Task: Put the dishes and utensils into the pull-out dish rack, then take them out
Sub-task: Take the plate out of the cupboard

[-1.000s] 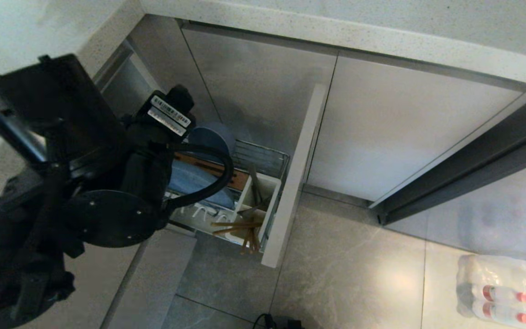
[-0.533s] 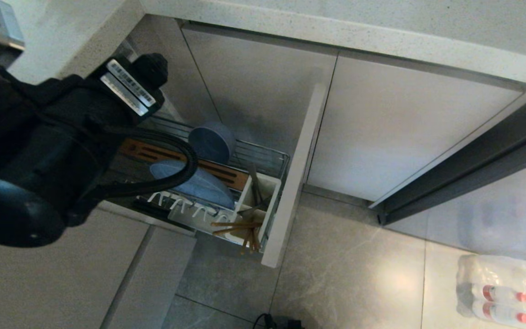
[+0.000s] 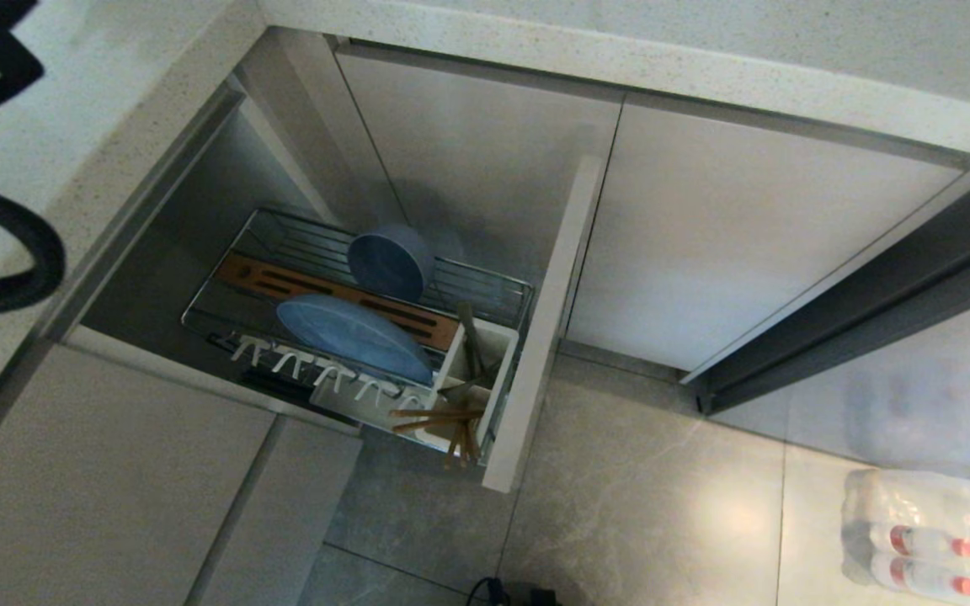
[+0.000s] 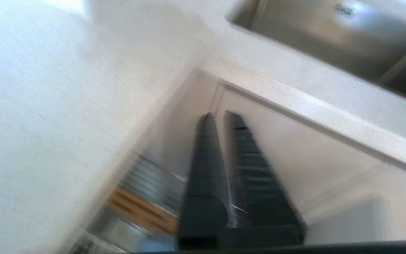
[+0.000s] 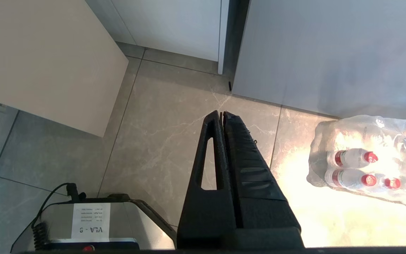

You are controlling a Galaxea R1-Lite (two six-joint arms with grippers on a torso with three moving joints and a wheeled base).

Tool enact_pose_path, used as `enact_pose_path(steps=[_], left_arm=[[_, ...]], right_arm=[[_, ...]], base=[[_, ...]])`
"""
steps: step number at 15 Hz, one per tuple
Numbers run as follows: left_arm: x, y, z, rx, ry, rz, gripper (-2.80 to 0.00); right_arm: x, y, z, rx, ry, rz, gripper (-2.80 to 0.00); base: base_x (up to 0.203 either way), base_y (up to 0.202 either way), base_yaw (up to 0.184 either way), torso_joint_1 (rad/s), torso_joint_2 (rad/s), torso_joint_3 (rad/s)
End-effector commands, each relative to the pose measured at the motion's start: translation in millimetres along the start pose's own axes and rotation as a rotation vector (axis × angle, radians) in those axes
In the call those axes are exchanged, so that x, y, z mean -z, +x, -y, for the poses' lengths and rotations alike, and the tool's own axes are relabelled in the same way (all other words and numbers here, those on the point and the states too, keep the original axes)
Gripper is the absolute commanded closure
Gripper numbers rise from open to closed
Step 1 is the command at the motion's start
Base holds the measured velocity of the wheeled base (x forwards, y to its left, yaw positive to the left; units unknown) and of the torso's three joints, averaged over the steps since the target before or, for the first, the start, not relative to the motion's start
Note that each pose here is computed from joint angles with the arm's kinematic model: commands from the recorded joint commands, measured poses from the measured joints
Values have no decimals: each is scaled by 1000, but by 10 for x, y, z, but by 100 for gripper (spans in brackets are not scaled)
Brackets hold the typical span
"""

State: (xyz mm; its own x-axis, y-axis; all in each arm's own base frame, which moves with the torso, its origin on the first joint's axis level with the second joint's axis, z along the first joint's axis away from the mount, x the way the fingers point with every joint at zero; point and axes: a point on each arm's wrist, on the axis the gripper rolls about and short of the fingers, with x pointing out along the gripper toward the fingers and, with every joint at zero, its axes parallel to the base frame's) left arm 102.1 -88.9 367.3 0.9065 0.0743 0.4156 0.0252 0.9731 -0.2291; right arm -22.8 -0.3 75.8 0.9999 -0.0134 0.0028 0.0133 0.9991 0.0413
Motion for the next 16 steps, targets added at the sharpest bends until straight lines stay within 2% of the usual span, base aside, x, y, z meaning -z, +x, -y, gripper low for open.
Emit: enact_pose_path(steps=[1, 4, 10, 13, 16], left_arm=[[-190, -76, -202, -37, -12, 66, 0], [-361, -174, -454, -65, 54, 141, 0], [-541, -554, -830, -106, 207, 178, 0], [-532, -995, -985, -70, 256, 116, 0], [-294, -1471, -1092, -26, 326, 55, 0]], right_arm=[[-1, 1, 0, 0, 0, -1, 0], [-1, 1, 0, 0, 0, -1, 0], [-1, 1, 0, 0, 0, -1, 0], [-1, 1, 0, 0, 0, -1, 0], [-1, 1, 0, 0, 0, -1, 0]], base=[[0, 0, 0, 0, 0, 0], [0, 0, 0, 0, 0, 0], [0, 0, 0, 0, 0, 0], [0, 0, 0, 0, 0, 0], [0, 0, 0, 0, 0, 0]])
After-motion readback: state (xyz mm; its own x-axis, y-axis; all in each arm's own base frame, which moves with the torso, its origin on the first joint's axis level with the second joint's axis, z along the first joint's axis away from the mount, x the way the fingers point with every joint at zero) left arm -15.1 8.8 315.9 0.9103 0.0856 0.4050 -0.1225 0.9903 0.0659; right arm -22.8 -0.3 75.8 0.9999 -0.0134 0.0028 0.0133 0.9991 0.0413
